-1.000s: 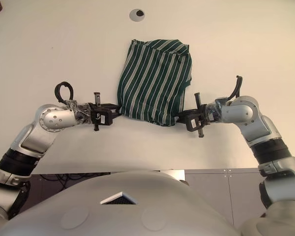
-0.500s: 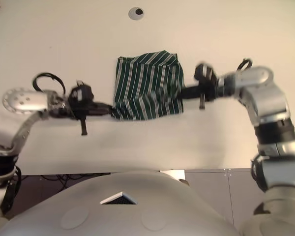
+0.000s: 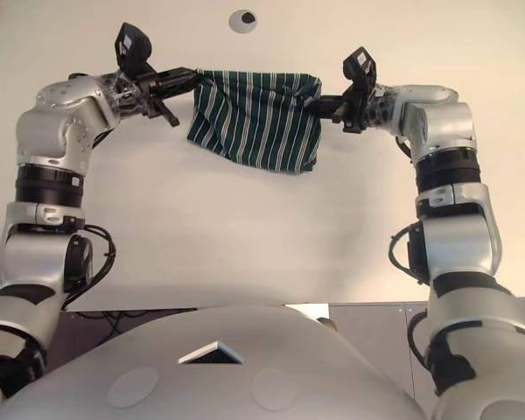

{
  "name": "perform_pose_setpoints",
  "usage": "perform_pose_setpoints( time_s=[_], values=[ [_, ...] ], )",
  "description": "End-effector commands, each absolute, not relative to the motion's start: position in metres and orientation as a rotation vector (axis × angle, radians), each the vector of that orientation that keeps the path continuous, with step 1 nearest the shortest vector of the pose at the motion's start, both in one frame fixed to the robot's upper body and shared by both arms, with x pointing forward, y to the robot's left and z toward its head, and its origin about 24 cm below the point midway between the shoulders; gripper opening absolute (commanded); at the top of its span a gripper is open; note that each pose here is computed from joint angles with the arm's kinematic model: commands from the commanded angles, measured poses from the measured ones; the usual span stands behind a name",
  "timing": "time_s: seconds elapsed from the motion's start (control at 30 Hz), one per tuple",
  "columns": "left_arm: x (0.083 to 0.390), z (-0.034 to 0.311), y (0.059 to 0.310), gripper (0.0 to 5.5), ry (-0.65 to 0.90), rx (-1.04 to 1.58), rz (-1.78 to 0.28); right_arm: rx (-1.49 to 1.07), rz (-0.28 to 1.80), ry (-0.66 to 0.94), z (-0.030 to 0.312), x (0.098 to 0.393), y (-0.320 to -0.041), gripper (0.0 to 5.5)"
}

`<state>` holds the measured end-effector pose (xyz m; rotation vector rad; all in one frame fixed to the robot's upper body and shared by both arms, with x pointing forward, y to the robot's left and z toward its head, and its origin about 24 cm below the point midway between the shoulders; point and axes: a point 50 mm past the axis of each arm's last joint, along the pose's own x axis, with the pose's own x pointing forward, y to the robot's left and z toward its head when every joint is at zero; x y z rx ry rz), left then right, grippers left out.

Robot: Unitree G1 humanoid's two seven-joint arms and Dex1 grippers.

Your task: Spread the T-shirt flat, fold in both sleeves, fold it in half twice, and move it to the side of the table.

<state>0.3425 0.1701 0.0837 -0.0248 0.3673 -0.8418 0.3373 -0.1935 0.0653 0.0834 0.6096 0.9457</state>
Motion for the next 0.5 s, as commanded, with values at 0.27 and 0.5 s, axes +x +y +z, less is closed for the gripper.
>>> perform_pose_setpoints(
  time_s=[0.27, 0.5],
  values=[
    [0.376, 0.092, 0.150, 0.82, 0.249, -0.043, -0.765, 0.114, 0.876, 0.672, 0.064, 0.338, -0.207, 0.05],
    [0.342, 0.081, 0.198, 0.85, 0.152, 0.027, -0.654, 0.088, 0.562, 0.631, 0.063, 0.343, -0.246, 0.60]
  ],
)
